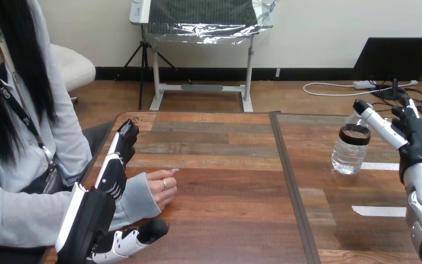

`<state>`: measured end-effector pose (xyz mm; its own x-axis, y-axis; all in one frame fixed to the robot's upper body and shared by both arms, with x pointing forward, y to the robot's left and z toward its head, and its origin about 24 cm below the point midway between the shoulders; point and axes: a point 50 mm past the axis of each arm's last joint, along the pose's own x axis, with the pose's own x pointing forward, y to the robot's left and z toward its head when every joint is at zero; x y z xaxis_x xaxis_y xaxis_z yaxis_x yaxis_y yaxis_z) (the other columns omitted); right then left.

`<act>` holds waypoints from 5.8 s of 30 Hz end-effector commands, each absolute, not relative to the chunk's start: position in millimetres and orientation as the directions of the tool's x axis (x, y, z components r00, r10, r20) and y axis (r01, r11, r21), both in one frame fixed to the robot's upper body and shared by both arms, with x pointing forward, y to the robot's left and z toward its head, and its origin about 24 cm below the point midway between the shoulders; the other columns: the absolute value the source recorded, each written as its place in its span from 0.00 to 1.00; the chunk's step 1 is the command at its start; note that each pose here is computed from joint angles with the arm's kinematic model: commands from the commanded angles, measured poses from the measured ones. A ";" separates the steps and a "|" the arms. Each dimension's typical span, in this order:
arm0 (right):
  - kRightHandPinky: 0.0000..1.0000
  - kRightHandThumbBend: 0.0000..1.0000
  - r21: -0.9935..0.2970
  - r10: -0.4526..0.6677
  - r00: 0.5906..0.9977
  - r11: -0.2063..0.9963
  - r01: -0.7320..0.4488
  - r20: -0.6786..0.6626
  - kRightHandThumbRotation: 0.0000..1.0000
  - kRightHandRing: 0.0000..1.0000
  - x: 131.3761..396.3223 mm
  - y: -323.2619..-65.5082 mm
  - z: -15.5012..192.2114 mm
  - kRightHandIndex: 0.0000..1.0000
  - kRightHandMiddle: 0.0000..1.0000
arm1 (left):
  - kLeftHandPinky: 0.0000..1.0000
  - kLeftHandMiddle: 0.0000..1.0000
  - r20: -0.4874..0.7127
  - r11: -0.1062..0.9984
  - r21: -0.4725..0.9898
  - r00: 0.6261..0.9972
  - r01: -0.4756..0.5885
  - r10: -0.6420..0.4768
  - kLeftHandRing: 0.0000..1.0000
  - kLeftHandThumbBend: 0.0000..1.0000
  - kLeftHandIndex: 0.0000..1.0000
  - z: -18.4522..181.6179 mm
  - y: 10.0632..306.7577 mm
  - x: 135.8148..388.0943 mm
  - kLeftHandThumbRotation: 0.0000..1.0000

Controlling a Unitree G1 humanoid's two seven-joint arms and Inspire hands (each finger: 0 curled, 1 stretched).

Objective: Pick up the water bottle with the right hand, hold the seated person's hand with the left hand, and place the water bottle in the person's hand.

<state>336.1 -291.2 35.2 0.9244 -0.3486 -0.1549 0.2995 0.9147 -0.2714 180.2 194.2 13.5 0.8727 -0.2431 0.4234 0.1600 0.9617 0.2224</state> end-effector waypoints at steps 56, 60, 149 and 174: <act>0.93 1.00 -0.374 -0.313 0.921 0.903 0.213 -0.231 0.51 0.96 354.6 -274.7 44.7 1.00 0.99 | 1.00 1.00 0.516 0.963 0.217 0.819 0.160 -0.253 1.00 1.00 1.00 39.5 194.9 175.2 0.58; 0.93 1.00 -0.393 -0.315 0.919 0.896 0.206 -0.236 0.53 0.96 355.0 -273.4 44.1 1.00 0.99 | 1.00 1.00 0.517 0.962 0.222 0.817 0.159 -0.254 1.00 1.00 1.00 39.9 194.8 173.7 0.57; 0.90 1.00 -0.420 -0.291 0.922 0.892 0.166 -0.254 0.55 0.96 367.1 -254.7 50.9 1.00 1.00 | 0.93 1.00 0.514 0.949 0.280 0.812 0.145 -0.276 1.00 1.00 1.00 43.3 200.5 153.4 0.55; 0.91 1.00 -0.416 -0.280 0.928 0.895 0.159 -0.247 0.57 0.96 368.1 -252.8 51.9 1.00 1.00 | 0.92 1.00 0.518 0.946 0.285 0.806 0.151 -0.285 1.00 1.00 1.00 43.3 200.7 154.0 0.57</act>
